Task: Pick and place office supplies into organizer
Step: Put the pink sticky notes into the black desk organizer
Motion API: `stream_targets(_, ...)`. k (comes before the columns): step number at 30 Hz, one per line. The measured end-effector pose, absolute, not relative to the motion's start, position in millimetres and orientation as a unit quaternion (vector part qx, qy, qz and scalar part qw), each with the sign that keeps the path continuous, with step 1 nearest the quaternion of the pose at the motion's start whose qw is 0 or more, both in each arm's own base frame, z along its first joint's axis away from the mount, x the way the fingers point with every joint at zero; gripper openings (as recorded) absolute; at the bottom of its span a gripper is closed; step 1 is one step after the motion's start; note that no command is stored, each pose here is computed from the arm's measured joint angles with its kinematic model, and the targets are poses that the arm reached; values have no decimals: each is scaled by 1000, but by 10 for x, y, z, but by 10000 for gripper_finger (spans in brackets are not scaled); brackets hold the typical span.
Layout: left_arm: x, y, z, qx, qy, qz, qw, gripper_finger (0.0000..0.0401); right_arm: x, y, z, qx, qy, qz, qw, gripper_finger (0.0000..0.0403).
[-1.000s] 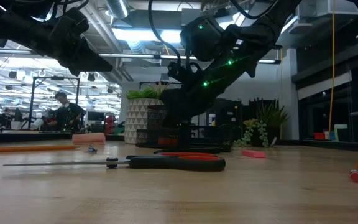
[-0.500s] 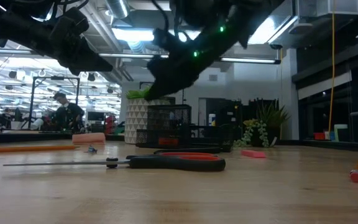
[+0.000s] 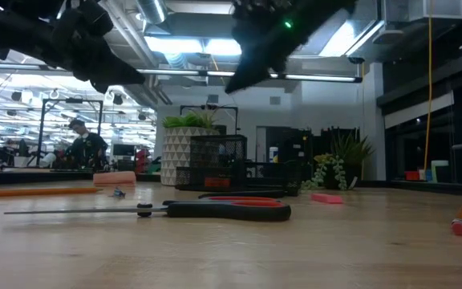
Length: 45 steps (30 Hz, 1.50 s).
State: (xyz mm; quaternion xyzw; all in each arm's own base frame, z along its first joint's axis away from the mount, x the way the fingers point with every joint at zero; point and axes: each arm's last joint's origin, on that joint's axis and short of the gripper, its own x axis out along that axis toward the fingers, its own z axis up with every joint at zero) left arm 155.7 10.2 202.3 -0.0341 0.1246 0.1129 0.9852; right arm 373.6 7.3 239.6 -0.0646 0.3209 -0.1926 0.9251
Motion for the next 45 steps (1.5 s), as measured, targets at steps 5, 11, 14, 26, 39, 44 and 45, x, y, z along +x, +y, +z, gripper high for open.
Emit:
stream_targets(5, 1564, 40, 2040, -20, 118, 92, 989, 6, 3477, 92, 2212, -44, 298, -191, 934, 2)
stream_targets(11, 1564, -35, 2039, -29, 118, 66, 990, 6, 3076, 216, 2182, -46, 209, -116, 970, 2)
stream_targets(14, 1564, -81, 2042, -31, 117, 49, 991, 6, 2861, 239, 2148, -46, 166, -106, 979, 2)
stream_targets(26, 1781, -156, 2011, -60, 162, 99, 980, 6, 2276, 181, 2070, -33, 82, -95, 992, 4)
stream_targets(39, 2110, -159, 2491, -2, 326, 188, 926, 6, 2134, 185, 1987, -39, 69, -55, 995, 7)
stream_targets(44, 2082, -142, 2541, -1, 335, 217, 917, 9, 2135, 193, 1985, -55, 71, -40, 995, 7)
stream_targets(45, 2078, -141, 2536, 0, 338, 217, 916, 13, 2135, 199, 1984, -62, 71, -30, 995, 5)
